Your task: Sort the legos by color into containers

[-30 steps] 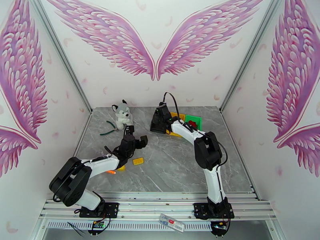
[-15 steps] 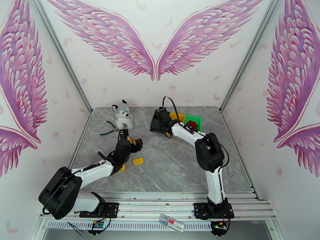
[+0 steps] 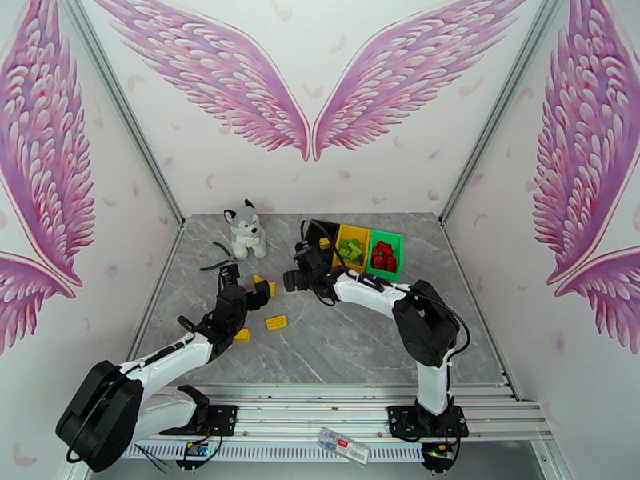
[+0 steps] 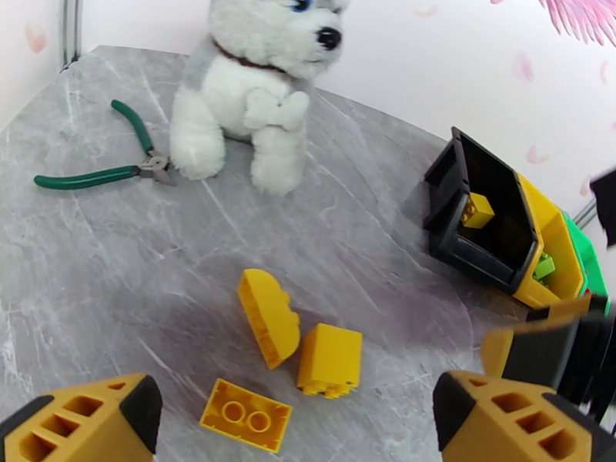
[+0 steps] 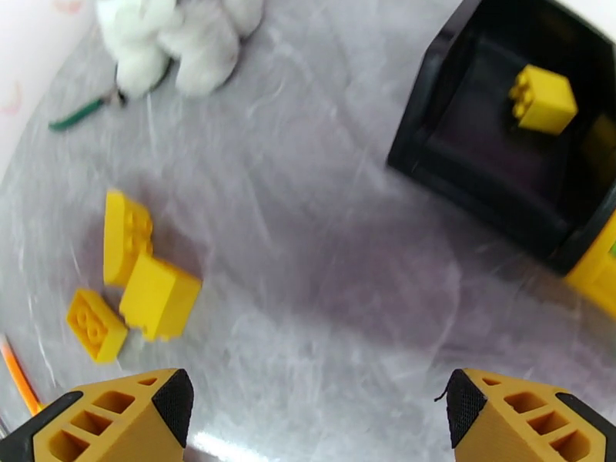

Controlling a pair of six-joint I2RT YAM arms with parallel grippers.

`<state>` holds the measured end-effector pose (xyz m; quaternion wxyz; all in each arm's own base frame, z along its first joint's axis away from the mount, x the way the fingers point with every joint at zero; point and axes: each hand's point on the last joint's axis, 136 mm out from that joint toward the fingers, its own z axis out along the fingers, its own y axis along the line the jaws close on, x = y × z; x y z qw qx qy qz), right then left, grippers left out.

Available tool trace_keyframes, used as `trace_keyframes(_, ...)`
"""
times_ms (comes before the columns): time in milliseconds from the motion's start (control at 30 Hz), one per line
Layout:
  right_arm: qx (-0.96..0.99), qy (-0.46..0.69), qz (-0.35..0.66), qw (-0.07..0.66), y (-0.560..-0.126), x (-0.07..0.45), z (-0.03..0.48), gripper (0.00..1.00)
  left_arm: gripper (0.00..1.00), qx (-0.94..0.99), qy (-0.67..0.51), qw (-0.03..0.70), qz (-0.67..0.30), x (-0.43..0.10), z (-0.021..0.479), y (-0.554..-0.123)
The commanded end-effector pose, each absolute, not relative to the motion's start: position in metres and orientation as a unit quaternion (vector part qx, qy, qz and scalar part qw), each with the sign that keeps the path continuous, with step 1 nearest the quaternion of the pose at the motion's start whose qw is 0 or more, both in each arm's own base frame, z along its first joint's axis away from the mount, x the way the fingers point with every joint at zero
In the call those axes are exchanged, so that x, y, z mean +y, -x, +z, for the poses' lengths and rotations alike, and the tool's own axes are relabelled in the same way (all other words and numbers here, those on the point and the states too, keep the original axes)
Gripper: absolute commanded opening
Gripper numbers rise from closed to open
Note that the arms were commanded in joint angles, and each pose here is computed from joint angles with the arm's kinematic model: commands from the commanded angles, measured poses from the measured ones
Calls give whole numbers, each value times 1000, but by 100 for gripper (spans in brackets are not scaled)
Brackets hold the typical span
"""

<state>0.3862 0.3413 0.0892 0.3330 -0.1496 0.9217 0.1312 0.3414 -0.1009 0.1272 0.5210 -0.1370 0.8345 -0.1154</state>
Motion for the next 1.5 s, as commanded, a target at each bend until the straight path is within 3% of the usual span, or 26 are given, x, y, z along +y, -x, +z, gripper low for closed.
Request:
trace_keyframes(0,916,165,162,328,-361,359,95,93,99,839,164,507,-106,-85,118,-337)
trace_keyframes(500,919,221,177,275,-283,412,56,92,99,823,211,512,-122,-53,119,-327)
trace_keyframes(1067,931,224,114,266,-277,424,26,89,99,822,211,513,-125,-49,118,-324)
trace_keyframes(1467,929,216,96,284,-282,418,32,69,99,825,202,510,-138,-55,116,-328)
